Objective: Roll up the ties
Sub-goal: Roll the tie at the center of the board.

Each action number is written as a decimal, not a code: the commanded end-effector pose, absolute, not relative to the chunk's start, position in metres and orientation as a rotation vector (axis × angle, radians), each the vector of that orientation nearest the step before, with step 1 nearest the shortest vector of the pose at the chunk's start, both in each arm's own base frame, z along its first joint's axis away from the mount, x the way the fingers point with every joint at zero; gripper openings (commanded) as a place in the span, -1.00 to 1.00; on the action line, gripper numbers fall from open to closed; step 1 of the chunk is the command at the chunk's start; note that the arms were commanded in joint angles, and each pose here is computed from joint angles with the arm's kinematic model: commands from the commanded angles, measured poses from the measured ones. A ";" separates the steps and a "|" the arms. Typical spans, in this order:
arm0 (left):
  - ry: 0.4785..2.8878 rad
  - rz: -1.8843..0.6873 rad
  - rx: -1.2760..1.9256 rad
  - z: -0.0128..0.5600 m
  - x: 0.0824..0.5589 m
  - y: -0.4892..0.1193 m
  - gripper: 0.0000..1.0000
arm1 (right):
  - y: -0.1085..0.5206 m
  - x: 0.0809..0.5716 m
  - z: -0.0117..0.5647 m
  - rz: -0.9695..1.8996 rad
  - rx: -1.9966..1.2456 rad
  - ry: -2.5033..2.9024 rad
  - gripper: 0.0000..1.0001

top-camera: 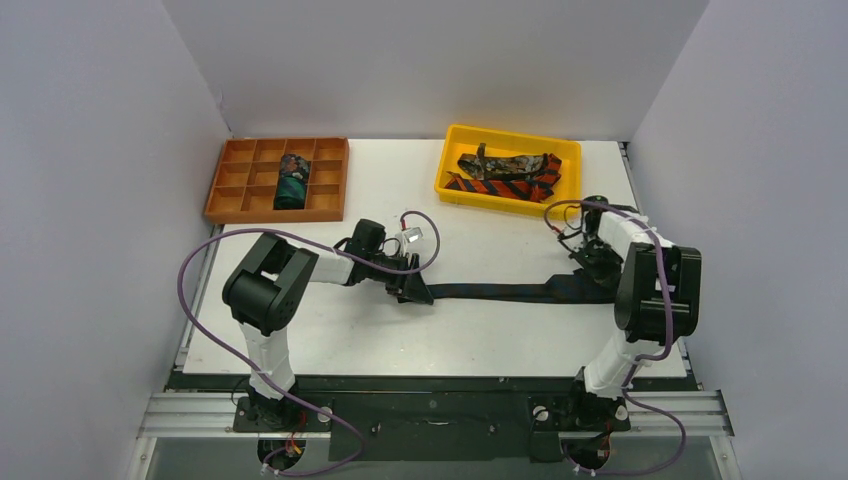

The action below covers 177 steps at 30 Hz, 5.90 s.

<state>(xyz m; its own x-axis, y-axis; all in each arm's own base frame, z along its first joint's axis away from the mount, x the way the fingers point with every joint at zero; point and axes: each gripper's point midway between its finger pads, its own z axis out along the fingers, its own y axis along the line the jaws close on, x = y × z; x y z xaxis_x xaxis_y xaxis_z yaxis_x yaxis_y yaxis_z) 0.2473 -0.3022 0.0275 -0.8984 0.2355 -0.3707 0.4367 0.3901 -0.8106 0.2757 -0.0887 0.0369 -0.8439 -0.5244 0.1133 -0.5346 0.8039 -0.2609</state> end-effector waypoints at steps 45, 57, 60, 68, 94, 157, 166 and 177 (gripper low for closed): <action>2.542 -1.388 0.638 0.006 0.230 -0.290 0.08 | -0.143 0.304 0.120 0.588 0.776 -3.122 -0.06; 2.197 -1.048 1.022 0.080 0.263 -0.274 0.71 | 0.037 0.310 0.140 -0.411 1.018 -3.316 -0.06; 2.207 -0.997 0.990 0.077 0.269 -0.261 0.69 | 0.076 0.308 0.126 -0.570 1.000 -3.281 -0.07; 1.925 -0.749 1.401 0.086 0.267 -0.234 0.60 | 0.164 0.304 0.102 -0.893 0.957 -3.173 -0.26; 2.028 -0.704 1.595 0.057 0.250 -0.286 0.29 | 0.170 0.287 -0.010 -0.501 0.930 -3.038 -0.49; 2.244 -1.648 0.362 0.102 0.271 -0.343 -0.89 | 0.242 0.294 0.068 -1.225 0.620 -3.019 -0.69; 2.275 -1.667 0.395 0.088 0.275 -0.363 -0.84 | 0.216 0.284 0.073 -1.254 0.528 -2.965 -0.20; 2.401 -1.706 0.264 0.045 0.284 -0.377 -0.14 | 0.213 0.272 0.054 -1.232 0.424 -2.907 -0.17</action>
<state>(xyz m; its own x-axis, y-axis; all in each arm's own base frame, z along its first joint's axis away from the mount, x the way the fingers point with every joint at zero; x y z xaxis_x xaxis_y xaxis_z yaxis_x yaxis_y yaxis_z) 0.2746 -0.3710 0.0453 -0.9655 0.0509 -0.2556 0.2572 0.3428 -0.9035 0.2714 0.2103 0.0496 -0.9657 -0.2256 -0.1284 -0.2510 0.6858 0.6831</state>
